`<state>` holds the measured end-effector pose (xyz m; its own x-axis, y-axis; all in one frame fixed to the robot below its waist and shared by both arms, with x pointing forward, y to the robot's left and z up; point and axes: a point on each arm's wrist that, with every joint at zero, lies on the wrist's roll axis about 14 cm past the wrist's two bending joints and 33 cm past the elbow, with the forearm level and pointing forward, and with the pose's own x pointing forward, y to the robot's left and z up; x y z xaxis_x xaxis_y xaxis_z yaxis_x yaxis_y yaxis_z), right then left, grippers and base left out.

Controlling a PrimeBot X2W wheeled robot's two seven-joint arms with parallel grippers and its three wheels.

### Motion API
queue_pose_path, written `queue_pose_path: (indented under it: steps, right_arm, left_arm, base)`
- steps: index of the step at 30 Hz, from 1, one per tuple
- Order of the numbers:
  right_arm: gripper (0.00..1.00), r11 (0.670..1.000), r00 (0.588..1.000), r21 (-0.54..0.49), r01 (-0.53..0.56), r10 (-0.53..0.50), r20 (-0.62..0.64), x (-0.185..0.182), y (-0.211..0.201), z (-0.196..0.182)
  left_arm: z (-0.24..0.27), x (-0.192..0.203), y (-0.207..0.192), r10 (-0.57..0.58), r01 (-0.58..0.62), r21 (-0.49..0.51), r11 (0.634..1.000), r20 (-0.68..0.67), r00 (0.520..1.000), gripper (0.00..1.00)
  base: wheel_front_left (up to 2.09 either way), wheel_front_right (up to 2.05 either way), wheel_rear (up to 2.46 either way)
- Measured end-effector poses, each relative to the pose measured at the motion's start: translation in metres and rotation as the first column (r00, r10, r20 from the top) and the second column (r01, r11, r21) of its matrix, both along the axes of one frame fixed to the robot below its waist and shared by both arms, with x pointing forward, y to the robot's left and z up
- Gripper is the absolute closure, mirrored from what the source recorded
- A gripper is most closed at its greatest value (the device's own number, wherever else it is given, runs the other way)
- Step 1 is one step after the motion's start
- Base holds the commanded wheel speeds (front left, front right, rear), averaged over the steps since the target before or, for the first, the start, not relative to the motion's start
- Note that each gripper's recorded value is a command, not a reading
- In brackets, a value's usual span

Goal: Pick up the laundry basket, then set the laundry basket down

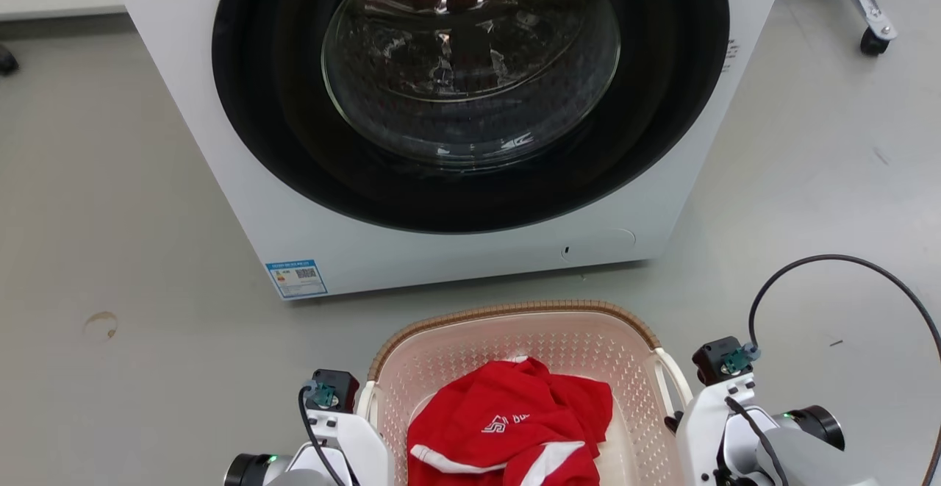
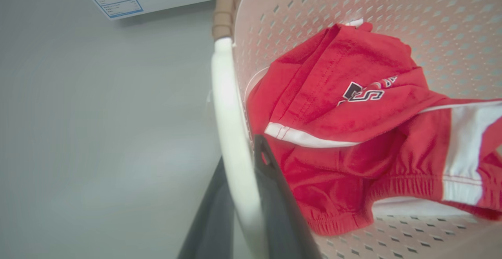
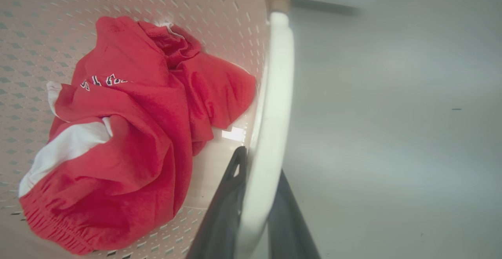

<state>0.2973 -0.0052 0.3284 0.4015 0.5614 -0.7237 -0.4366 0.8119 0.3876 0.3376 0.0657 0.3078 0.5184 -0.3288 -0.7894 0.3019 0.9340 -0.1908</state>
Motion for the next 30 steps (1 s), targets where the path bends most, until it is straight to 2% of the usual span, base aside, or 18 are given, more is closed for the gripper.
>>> queue_pose_path:
  steps: [11, 30]
  right_arm:
    - [1.0, 1.0, 1.0, 0.008, -0.011, 0.01, 0.028, -0.009, 0.003, 0.021]
    - [1.0, 1.0, 0.999, 0.008, -0.024, 0.023, 0.038, -0.014, 0.005, 0.027]
  left_arm:
    - [0.017, -0.008, 0.002, -0.03, 0.029, 0.015, 0.999, 0.024, 0.999, 1.0]
    - [0.025, -0.009, 0.004, -0.041, 0.04, 0.018, 0.999, 0.03, 0.999, 1.0]
  base:
    - [0.0, 0.0, 0.0]
    - [0.0, 0.0, 0.0]
